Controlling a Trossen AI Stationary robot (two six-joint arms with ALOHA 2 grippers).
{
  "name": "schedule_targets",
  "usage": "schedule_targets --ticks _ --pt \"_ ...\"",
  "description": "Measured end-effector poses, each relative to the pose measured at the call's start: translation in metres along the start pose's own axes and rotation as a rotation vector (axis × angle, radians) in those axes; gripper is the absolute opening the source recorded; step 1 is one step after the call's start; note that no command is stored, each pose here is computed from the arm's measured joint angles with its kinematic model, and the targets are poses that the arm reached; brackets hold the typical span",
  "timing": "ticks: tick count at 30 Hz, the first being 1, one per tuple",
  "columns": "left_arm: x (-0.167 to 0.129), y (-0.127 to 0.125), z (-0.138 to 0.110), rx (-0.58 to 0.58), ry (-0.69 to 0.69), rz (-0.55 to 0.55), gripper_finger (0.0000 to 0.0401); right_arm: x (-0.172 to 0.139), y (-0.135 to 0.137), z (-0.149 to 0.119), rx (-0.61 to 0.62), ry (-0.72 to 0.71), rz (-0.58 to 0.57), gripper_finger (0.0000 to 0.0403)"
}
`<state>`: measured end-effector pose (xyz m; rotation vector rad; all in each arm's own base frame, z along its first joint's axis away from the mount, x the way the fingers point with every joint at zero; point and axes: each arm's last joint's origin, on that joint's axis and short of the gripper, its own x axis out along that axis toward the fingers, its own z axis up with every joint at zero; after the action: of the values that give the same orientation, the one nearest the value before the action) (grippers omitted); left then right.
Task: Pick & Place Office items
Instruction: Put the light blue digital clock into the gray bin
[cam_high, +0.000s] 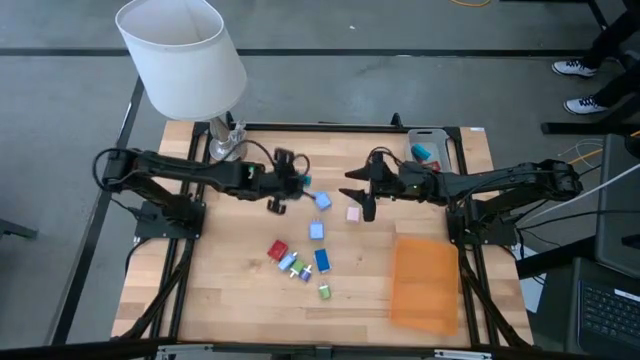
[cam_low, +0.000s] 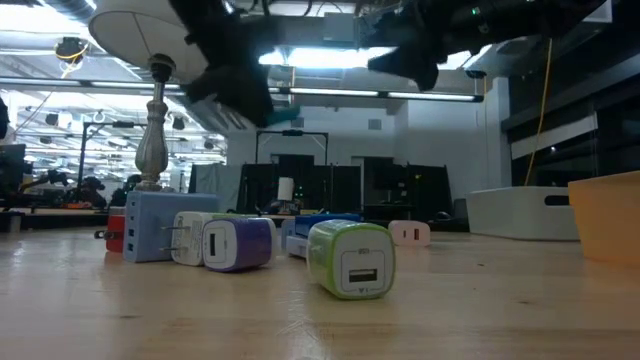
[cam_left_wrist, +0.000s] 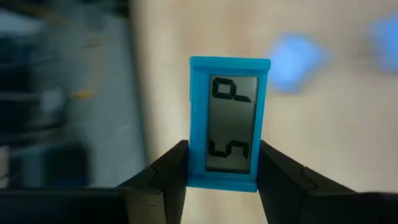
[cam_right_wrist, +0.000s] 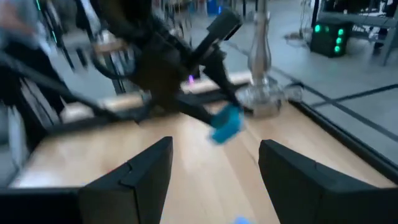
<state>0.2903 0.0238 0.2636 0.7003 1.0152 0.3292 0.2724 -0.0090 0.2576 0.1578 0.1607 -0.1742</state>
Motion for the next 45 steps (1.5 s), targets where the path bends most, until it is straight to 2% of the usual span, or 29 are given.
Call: schedule_targets --ticks 4,6,8,12,21,26,30,37,45 --pt "-0.006 0.011 0.01 -0.01 -0.008 0.24 0.015 -0.001 0.0 0.011 0.106 -0.12 -0.01 0.0236" --pt "-0.005 0.012 0.019 0.011 -0.027 0.323 0.015 -0.001 -0.001 0.015 0.113 -0.163 -0.041 0.0236" --pt "-0.004 0.01 0.025 0.045 -0.053 0.344 0.015 -0.001 -0.002 0.016 0.108 -0.179 -0.061 0.0236" --pt "-0.004 0.01 0.037 0.043 -0.12 0.392 0.015 -0.001 -0.005 0.017 0.11 -0.18 -0.081 0.0236" --pt "-0.009 0.016 0.049 -0.003 -0.245 0.428 0.015 0.015 -0.015 0.005 0.11 -0.162 -0.126 0.0236" --pt "-0.006 0.015 0.049 0.002 -0.241 0.428 0.015 0.028 -0.019 0.0 0.124 -0.184 -0.062 0.0236" --pt "-0.001 0.012 0.051 0.008 -0.255 0.409 0.015 0.04 -0.016 0.009 0.114 -0.196 -0.033 0.0236" --pt "0.005 0.008 0.05 0.044 -0.19 0.42 0.015 0.053 -0.014 0.022 0.055 -0.12 -0.063 0.0233" --pt "0.0 0.014 0.046 0.052 -0.197 0.419 0.015 0.053 -0.014 0.019 0.027 -0.09 -0.063 0.022"
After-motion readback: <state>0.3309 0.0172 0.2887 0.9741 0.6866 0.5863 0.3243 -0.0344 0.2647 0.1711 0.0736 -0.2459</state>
